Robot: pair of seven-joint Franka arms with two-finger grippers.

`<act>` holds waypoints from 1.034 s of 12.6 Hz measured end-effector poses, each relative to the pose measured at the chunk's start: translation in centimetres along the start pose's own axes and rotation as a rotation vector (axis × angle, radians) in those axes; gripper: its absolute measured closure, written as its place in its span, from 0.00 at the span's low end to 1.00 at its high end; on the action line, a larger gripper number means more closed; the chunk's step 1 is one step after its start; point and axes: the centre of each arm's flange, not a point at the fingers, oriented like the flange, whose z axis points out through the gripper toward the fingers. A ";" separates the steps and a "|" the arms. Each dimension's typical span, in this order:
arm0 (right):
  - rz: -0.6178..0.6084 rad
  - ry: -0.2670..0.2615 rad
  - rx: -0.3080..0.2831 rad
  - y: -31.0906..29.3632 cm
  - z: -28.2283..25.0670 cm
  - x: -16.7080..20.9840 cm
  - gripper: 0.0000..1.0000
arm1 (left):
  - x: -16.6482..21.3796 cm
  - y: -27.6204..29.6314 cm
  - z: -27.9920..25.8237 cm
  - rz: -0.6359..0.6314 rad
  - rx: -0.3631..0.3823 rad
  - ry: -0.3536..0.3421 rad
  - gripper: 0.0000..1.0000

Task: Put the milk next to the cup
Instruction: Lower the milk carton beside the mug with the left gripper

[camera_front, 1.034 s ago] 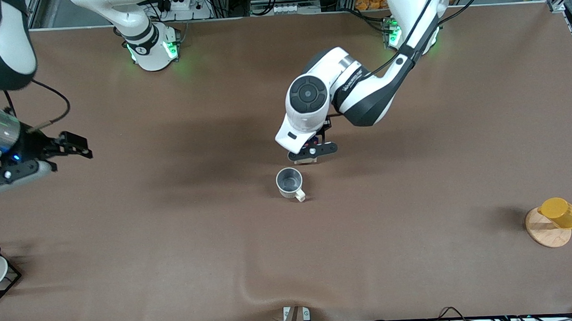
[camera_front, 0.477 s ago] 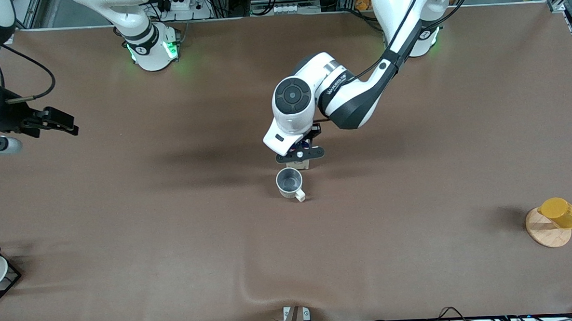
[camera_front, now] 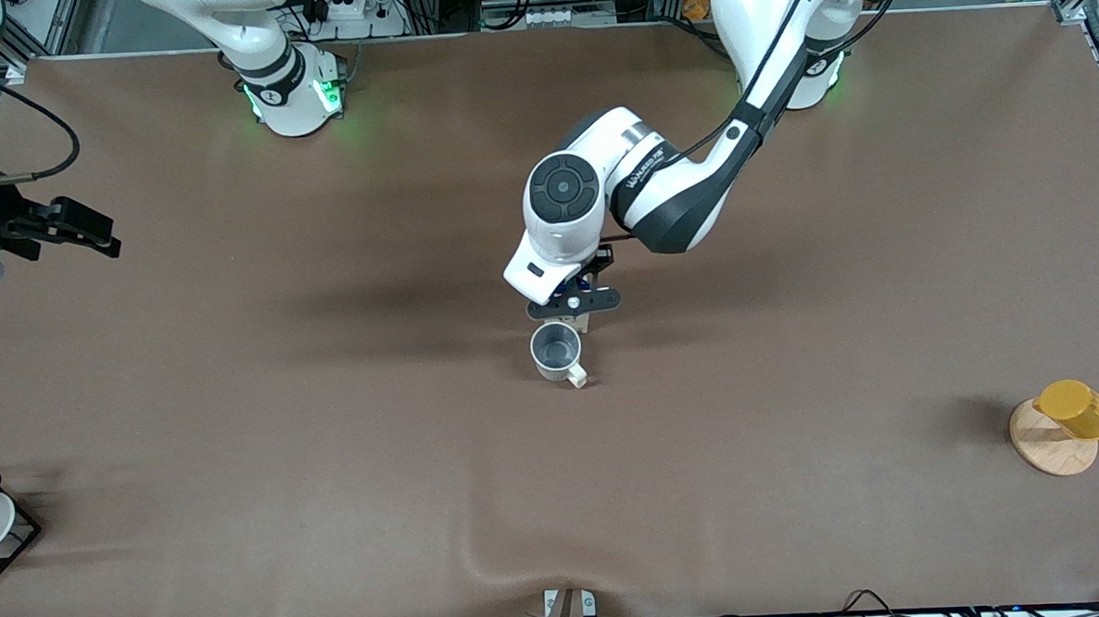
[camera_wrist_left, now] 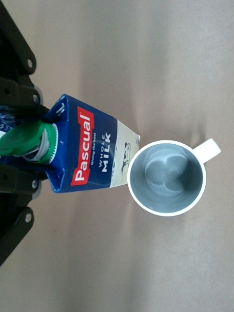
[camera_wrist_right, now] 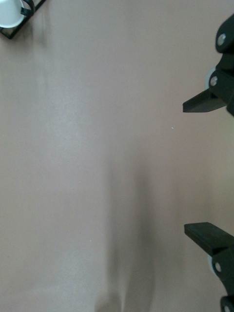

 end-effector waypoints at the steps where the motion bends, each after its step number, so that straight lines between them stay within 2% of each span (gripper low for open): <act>1: -0.012 0.011 -0.004 0.0 -0.5 0.0 0.00 | 0.0 0.1 0.2 0.000 -0.002 -0.003 0.59; 3: -0.024 0.017 -0.011 0.3 -1.1 -0.1 0.00 | -0.1 0.3 0.9 0.003 0.001 -0.010 0.59; 6: -0.060 -0.019 -0.010 1.1 -1.2 -0.6 0.00 | -0.4 0.7 1.0 0.009 -0.001 -0.009 0.55; 7: -0.060 -0.027 -0.009 0.9 -1.3 -0.7 0.00 | -0.4 0.8 1.2 0.010 -0.002 -0.009 0.47; 11: -0.052 -0.027 -0.009 0.8 -1.4 -0.7 0.00 | 0.1 1.0 0.4 0.029 -0.027 0.011 0.01; 13: -0.045 -0.027 -0.009 0.7 -1.4 -0.7 0.00 | 0.5 0.6 -2.7 0.021 -0.060 0.047 0.00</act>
